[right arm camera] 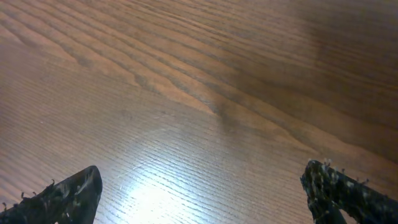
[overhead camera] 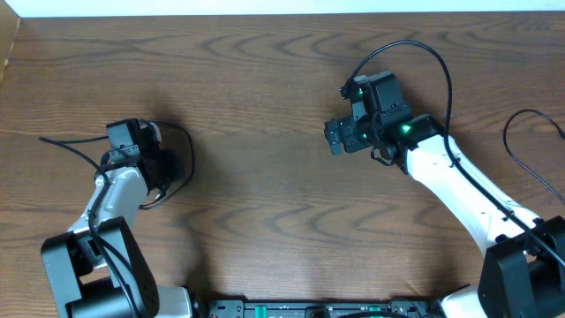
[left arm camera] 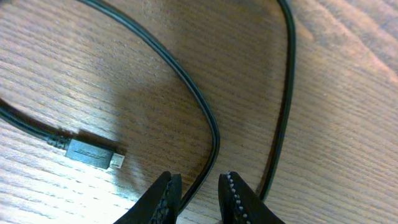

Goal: Untangle cables

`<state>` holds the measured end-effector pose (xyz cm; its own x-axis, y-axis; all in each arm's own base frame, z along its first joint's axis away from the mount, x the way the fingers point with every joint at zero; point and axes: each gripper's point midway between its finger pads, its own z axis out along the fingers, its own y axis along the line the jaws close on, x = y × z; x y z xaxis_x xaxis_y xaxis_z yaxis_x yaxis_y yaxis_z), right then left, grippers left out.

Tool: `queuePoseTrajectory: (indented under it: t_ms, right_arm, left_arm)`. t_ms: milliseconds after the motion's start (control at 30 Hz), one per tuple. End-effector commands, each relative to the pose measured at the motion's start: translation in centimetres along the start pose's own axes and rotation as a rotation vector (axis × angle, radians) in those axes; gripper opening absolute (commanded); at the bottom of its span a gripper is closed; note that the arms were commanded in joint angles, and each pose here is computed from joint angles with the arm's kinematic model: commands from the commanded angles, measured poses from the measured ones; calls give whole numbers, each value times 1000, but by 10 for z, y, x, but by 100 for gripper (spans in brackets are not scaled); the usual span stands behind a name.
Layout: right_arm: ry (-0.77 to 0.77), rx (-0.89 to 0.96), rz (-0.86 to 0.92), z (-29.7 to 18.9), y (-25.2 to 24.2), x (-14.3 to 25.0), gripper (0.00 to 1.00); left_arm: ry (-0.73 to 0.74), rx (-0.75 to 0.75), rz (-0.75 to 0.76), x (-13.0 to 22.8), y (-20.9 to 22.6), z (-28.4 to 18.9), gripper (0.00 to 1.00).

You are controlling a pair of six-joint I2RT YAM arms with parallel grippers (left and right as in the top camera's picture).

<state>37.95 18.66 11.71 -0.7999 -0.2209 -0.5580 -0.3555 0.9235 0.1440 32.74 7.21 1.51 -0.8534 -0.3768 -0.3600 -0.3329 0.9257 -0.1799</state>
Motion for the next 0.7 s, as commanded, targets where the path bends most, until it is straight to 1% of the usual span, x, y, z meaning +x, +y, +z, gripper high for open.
queuePoseTrajectory:
  t_ms: [0,133,233,433,667]
  right_arm:
    - [5,8,11,2,-2,2,99]
    - [7,5,21,2,-1,2,99]
    - [9,5,21,2,-2,3,99]
    - [8,5,22,2,-2,2,99]
    - [2,15,22,1,-4,1,99]
  left_arm:
    - [56,-14,-8,14,6,13,26]
    - [98,-14,-15,24,8,25,26]
    - [98,10,-15,23,4,26,26]
    - [84,124,-14,19,-16,25,26]
    - [116,141,41,30,-36,27,26]
